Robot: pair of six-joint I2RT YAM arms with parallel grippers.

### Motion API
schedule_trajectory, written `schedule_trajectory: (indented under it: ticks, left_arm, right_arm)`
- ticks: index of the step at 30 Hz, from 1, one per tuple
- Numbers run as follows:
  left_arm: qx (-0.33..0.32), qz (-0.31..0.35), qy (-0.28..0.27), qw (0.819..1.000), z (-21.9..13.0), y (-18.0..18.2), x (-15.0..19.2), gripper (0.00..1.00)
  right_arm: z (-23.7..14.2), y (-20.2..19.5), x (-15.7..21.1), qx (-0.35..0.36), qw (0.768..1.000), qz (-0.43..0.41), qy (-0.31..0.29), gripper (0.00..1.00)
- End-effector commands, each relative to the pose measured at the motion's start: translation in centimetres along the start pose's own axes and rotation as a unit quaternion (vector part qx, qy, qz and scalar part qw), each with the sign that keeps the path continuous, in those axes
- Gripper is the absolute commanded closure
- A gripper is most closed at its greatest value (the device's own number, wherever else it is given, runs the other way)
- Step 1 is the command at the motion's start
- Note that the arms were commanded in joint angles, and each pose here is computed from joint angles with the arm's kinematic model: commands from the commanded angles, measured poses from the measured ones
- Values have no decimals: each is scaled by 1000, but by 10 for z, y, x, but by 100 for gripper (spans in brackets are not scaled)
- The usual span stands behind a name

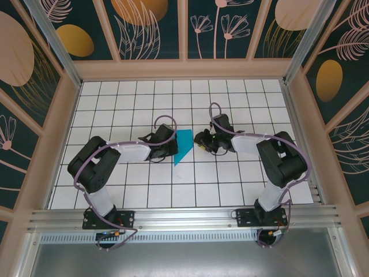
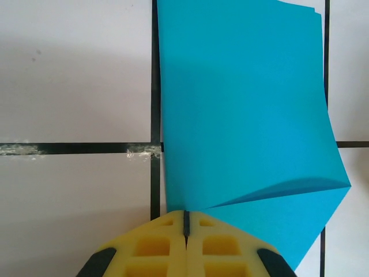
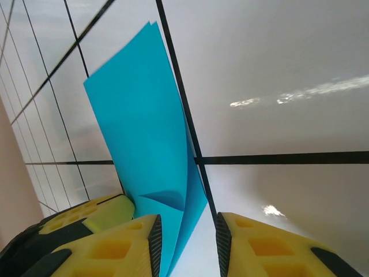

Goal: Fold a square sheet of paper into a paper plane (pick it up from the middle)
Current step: Third fold the triangle at the center of the table, then fourth fold the wing at the center of the table.

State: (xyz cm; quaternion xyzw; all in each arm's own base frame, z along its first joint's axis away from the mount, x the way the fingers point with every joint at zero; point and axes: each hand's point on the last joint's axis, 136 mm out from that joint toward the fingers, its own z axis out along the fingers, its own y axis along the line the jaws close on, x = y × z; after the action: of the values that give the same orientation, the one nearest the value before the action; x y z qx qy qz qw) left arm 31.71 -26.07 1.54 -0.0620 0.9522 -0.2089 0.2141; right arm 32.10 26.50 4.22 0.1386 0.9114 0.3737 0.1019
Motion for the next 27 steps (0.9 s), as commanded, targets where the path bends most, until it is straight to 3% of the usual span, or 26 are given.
schedule_trajectory:
  ticks: [1,13,19,27]
  left_arm:
    - [-28,1,10,1000,4,10,6,100]
    - [-28,1,15,999,5,11,9,100]
    - [-24,1,14,1000,4,9,8,100]
    - [-15,6,8,1000,-4,3,0,100]
  right_arm:
    - [9,6,8,1,1000,-17,24,67]
    - [25,17,23,-19,997,-31,67,69]
    - [31,22,36,-47,992,-46,110,74]
    - [33,20,34,-60,989,-68,114,81]
